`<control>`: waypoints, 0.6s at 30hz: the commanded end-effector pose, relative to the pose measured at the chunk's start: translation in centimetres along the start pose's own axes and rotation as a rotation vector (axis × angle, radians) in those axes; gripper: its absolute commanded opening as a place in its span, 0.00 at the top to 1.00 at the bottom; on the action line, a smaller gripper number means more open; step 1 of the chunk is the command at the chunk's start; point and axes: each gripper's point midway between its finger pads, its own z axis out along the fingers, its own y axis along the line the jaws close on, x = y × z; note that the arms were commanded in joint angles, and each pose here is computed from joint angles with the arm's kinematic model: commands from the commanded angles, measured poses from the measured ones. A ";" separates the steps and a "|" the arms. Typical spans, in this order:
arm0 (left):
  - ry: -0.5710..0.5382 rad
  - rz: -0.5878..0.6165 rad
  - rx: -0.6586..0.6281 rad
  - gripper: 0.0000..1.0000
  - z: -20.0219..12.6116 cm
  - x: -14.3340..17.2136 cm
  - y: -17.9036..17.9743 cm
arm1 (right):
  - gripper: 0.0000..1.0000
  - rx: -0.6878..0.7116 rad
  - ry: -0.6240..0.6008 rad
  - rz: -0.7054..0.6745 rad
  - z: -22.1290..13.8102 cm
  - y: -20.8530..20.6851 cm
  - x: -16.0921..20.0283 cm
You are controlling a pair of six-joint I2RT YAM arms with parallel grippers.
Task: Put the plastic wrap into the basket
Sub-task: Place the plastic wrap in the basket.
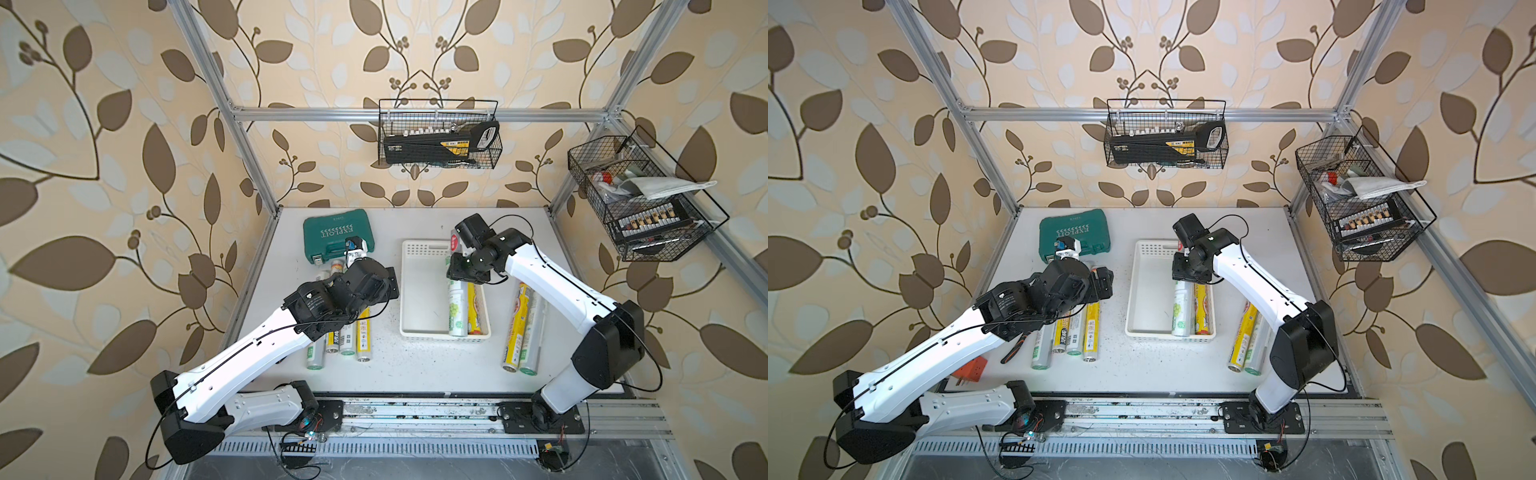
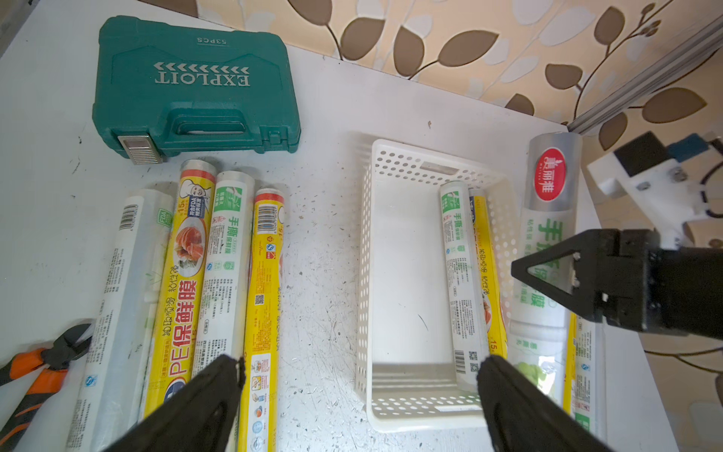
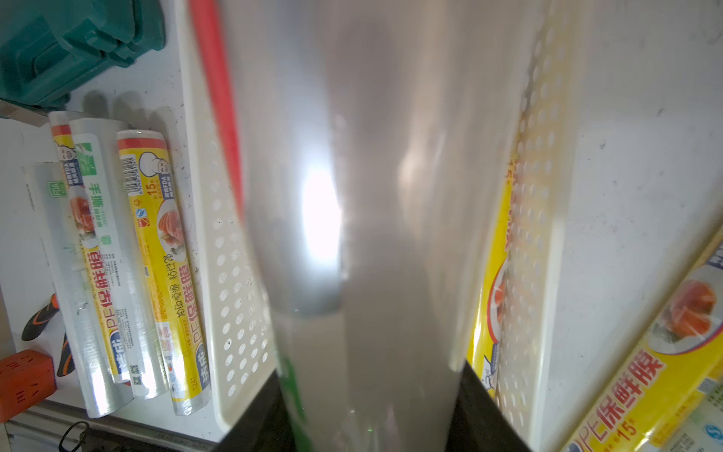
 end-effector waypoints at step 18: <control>-0.104 0.013 -0.046 0.01 -1.5 -1.4 2.1 | 0.58 -0.041 0.008 -0.003 5.2 3.0 -1.6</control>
